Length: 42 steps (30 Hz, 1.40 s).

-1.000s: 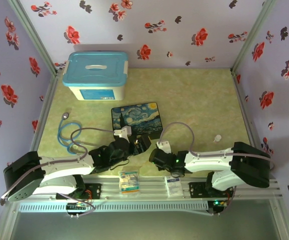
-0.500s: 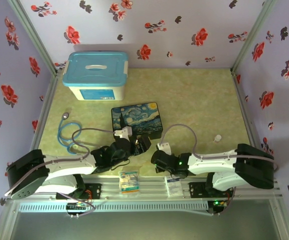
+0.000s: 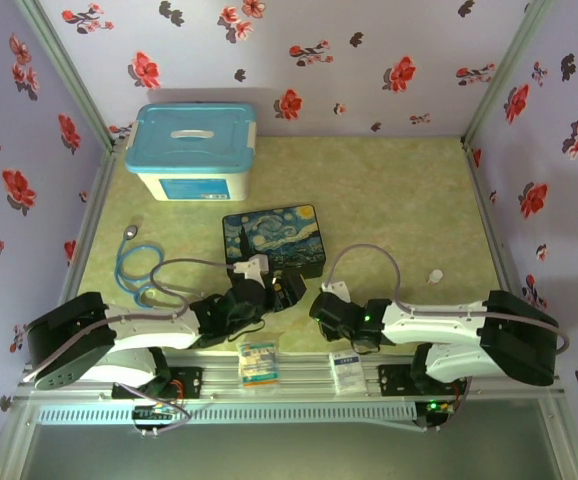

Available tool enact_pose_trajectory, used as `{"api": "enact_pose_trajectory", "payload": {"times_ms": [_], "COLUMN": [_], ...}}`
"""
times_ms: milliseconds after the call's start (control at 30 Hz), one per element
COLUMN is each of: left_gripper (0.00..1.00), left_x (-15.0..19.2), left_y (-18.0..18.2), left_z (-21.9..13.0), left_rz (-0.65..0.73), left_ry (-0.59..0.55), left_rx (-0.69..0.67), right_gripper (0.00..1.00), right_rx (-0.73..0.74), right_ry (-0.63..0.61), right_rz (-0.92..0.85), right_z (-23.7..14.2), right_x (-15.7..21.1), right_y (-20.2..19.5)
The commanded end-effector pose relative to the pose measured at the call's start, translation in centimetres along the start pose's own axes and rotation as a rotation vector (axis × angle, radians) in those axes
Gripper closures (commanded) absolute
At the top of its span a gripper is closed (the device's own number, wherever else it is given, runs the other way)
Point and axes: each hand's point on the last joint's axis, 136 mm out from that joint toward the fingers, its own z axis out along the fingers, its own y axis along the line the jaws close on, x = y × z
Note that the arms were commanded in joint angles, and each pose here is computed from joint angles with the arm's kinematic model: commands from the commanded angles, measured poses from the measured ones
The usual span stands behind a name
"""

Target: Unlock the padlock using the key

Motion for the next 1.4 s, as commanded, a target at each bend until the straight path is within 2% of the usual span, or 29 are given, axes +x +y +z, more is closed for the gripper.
{"api": "enact_pose_trajectory", "payload": {"times_ms": [0,400,733,1000,1067,1133,1233,1367], "left_gripper": [0.15,0.15,0.15,0.15,0.17,0.24,0.29,0.31], "left_x": [-0.2,0.0,0.0,0.3,0.3,0.2,-0.1,-0.1], "left_y": [0.1,0.3,0.3,0.7,0.8,0.7,0.1,-0.6], "left_z": [-0.1,0.2,0.2,0.5,0.6,0.5,0.5,0.8], "left_rz": [-0.006,-0.013,-0.014,-0.019,-0.028,-0.039,-0.046,-0.021], "left_ry": [-0.028,-0.029,-0.029,-0.029,-0.030,-0.037,-0.057,-0.061], "left_rx": [0.010,0.012,0.013,0.009,0.011,0.029,0.053,0.057], "right_gripper": [0.68,0.67,0.77,0.99,1.00,1.00,1.00,1.00], "right_rx": [0.025,0.024,0.055,0.015,-0.015,-0.049,-0.103,-0.163], "right_ry": [0.037,0.065,0.102,0.052,0.023,0.001,-0.024,-0.057], "right_rz": [-0.006,-0.040,-0.070,-0.063,-0.053,-0.038,0.000,0.033], "right_z": [0.0,0.1,0.1,0.1,-0.3,-0.6,-1.2,-2.3], "right_x": [0.8,2.2,3.7,3.1,2.5,2.0,1.0,-0.5], "right_y": [-0.5,-0.2,-0.3,0.0,0.1,0.0,-0.3,-0.3]}}
